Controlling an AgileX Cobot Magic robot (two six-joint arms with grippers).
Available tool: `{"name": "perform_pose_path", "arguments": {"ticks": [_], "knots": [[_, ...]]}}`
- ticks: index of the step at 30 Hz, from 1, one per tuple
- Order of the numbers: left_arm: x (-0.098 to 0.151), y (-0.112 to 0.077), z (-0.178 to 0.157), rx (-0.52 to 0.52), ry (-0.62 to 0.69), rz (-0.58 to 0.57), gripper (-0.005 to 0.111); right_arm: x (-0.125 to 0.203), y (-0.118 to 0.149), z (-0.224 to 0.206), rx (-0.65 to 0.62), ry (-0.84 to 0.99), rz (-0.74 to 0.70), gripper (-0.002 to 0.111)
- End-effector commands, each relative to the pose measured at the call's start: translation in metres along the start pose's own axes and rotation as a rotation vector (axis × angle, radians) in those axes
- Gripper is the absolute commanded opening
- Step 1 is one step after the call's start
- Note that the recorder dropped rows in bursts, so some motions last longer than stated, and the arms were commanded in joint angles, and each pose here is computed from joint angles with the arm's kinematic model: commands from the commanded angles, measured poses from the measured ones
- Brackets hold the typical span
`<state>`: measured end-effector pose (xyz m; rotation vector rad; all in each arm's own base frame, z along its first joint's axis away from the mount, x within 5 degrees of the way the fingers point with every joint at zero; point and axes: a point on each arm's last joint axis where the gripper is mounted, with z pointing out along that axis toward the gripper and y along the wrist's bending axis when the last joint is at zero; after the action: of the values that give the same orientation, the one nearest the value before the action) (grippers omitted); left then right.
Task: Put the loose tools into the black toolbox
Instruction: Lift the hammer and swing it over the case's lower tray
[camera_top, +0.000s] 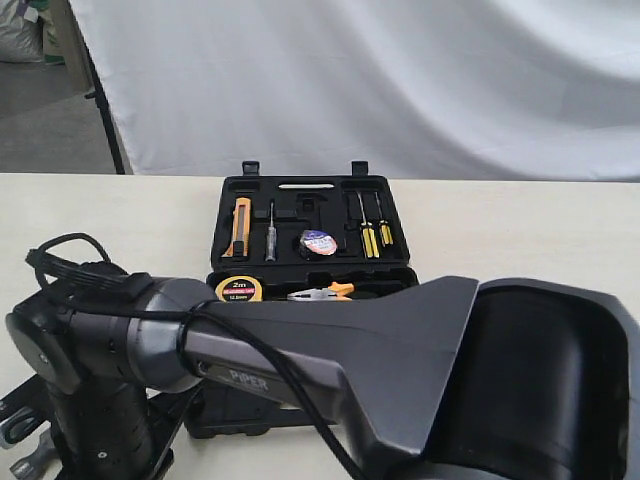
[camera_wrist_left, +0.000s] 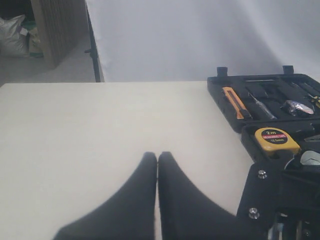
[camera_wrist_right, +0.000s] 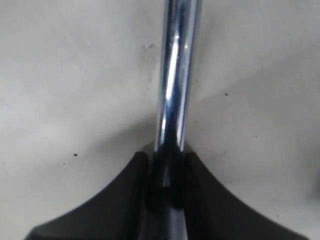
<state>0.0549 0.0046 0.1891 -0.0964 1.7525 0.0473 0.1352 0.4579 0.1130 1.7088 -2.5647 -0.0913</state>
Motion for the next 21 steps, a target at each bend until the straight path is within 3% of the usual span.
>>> {"name": "perform_pose_path", "arguments": {"ticks": [1, 3, 4, 5, 6, 7, 10, 15, 21], "knots": [[0.000, 0.000, 0.000, 0.000, -0.002, -0.008, 0.001, 0.012, 0.008, 0.036, 0.034, 0.128, 0.002, 0.000], [0.000, 0.000, 0.000, 0.000, -0.002, -0.008, 0.001, 0.014, 0.018, 0.037, 0.051, 0.128, -0.029, 0.013], [0.000, 0.000, 0.000, 0.000, -0.002, -0.008, 0.001, 0.014, 0.022, 0.037, 0.049, 0.129, -0.036, 0.035], [0.000, 0.000, 0.000, 0.000, -0.002, -0.008, 0.001, 0.015, 0.023, 0.037, 0.044, 0.129, -0.036, 0.047], [0.000, 0.000, 0.000, 0.000, -0.002, -0.008, 0.001, 0.015, 0.025, 0.035, 0.031, 0.125, -0.037, 0.067], [0.000, 0.000, 0.000, 0.000, -0.002, -0.008, 0.001, 0.015, 0.027, 0.032, 0.001, 0.121, -0.068, 0.074], [0.000, 0.000, 0.000, 0.000, -0.002, -0.008, 0.001, 0.013, 0.036, 0.002, -0.174, 0.059, -0.130, 0.069], [0.000, 0.000, 0.000, 0.000, -0.002, -0.008, 0.001, 0.006, 0.006, -0.022, -0.011, -0.042, -0.101, 0.054], [0.000, 0.000, 0.000, 0.000, -0.002, -0.008, 0.001, -0.014, -0.011, -0.021, 0.005, -0.234, -0.063, 0.039]]}}
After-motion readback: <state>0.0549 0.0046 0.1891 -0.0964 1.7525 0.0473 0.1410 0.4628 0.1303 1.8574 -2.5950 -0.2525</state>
